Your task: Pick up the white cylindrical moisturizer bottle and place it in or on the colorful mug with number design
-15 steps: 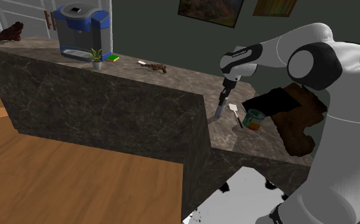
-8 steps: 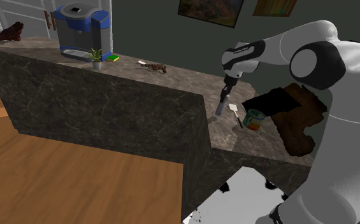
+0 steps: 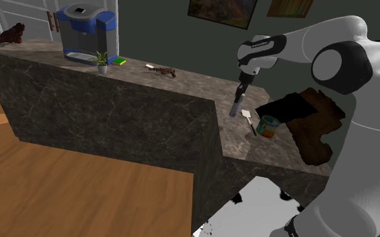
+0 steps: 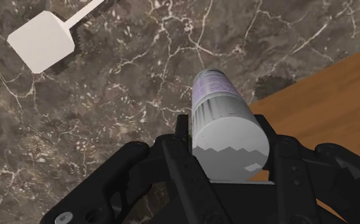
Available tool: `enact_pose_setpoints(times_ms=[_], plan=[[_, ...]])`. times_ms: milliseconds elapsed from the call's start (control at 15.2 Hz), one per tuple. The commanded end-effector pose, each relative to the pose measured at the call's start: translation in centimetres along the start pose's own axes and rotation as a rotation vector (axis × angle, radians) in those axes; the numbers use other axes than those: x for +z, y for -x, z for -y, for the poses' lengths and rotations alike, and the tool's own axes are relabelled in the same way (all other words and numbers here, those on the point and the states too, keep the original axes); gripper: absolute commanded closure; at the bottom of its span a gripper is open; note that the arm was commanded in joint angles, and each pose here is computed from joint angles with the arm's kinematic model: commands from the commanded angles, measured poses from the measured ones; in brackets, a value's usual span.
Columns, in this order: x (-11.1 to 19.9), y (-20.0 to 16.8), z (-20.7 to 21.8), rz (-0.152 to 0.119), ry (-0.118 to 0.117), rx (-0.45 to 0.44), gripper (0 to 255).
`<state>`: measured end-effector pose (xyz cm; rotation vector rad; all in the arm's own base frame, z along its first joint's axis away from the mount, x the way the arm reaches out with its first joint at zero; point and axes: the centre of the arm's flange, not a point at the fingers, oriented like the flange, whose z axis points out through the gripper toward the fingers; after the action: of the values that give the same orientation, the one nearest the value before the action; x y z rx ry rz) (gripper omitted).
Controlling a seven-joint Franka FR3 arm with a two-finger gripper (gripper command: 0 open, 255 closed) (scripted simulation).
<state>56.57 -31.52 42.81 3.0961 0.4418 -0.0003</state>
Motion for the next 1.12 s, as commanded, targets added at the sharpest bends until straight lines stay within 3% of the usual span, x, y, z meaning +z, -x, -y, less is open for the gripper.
enact_pose_setpoints(times_ms=[0,1056], plan=[[-1.2,0.0,0.0,0.0,0.0,0.0,255],[-9.7,0.0,-0.2,0.0,0.0,0.0,255]])
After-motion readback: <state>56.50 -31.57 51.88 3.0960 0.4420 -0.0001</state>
